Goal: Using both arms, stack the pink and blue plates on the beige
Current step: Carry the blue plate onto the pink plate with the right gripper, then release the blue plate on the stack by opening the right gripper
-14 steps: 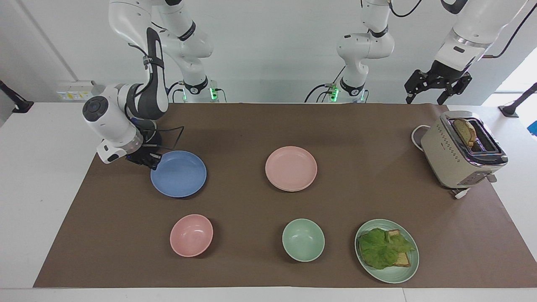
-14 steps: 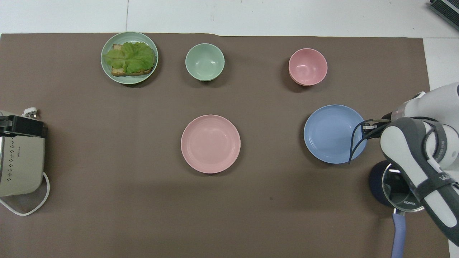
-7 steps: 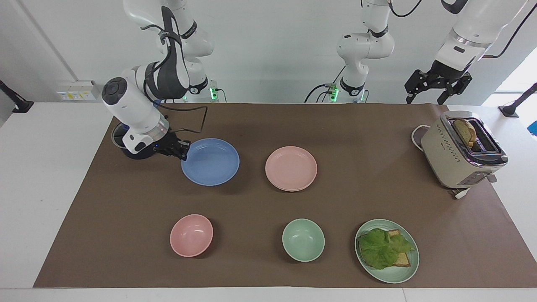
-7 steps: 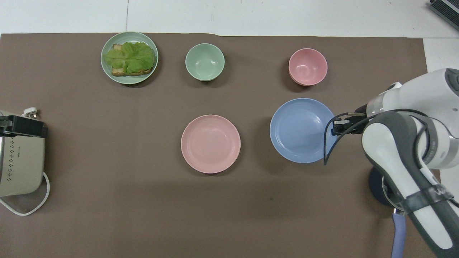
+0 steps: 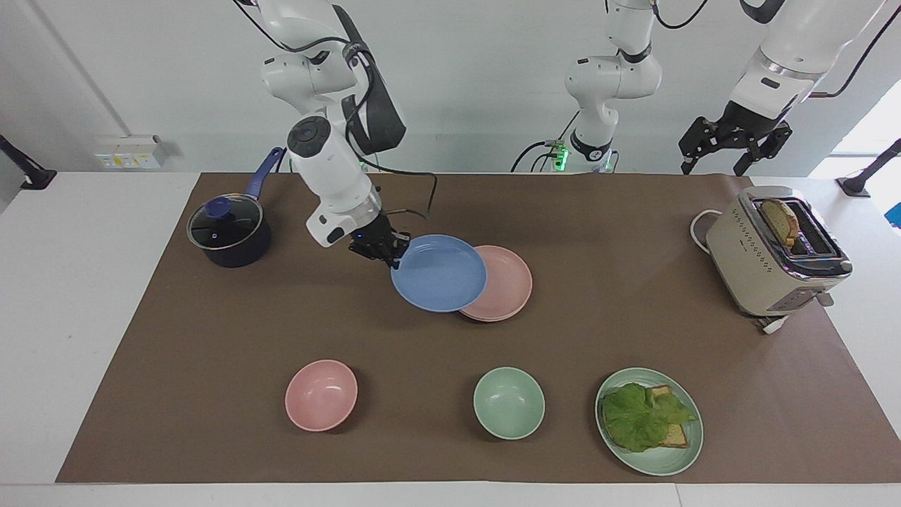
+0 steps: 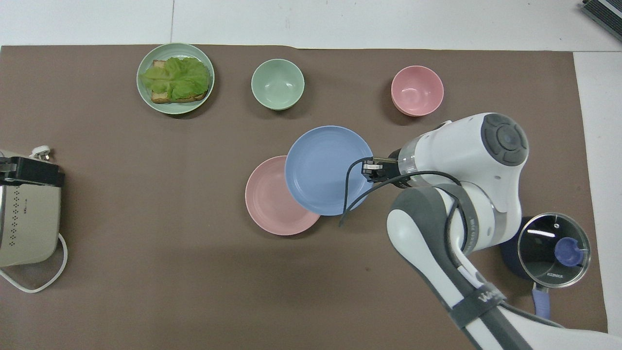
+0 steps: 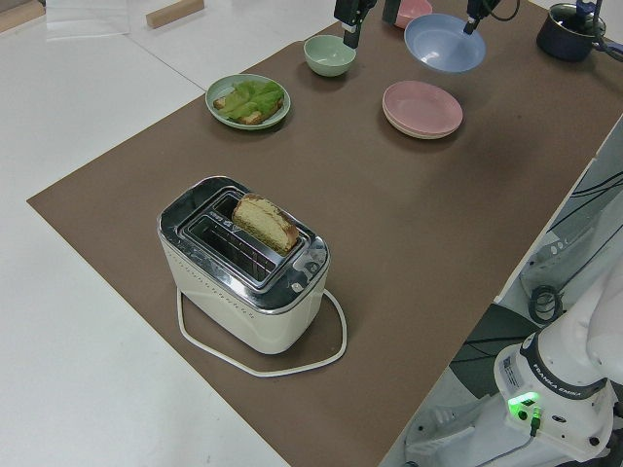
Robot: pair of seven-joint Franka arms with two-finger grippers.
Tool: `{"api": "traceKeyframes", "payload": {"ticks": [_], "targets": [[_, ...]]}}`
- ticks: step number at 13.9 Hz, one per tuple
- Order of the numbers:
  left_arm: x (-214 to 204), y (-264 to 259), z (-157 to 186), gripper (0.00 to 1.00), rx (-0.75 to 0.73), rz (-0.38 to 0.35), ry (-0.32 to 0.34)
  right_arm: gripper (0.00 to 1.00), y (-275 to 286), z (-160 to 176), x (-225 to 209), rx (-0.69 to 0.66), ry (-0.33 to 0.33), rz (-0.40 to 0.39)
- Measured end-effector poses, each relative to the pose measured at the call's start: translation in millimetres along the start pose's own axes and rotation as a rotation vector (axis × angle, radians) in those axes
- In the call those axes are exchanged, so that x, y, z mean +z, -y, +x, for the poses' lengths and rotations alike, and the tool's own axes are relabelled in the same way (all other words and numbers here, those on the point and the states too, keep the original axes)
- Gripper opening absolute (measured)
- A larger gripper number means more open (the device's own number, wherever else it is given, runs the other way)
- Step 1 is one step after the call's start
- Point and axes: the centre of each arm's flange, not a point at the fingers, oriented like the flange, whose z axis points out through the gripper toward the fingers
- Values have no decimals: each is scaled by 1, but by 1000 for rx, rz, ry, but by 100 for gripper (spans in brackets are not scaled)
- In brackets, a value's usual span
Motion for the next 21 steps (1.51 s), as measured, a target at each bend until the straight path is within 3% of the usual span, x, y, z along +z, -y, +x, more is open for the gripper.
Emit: {"api": "traceKeyframes", "payload": {"ticks": [3, 6, 11, 21], "targets": [[0, 0, 0, 100, 0, 0, 0, 4, 16, -4, 33, 9, 6, 13], [0, 0, 0, 100, 0, 0, 0, 4, 29, -15, 56, 9, 51, 24], [0, 0, 0, 100, 0, 0, 0, 4, 42, -35, 78, -8, 93, 13], [0, 0, 0, 100, 0, 0, 0, 4, 49, -43, 100, -25, 72, 12]]}}
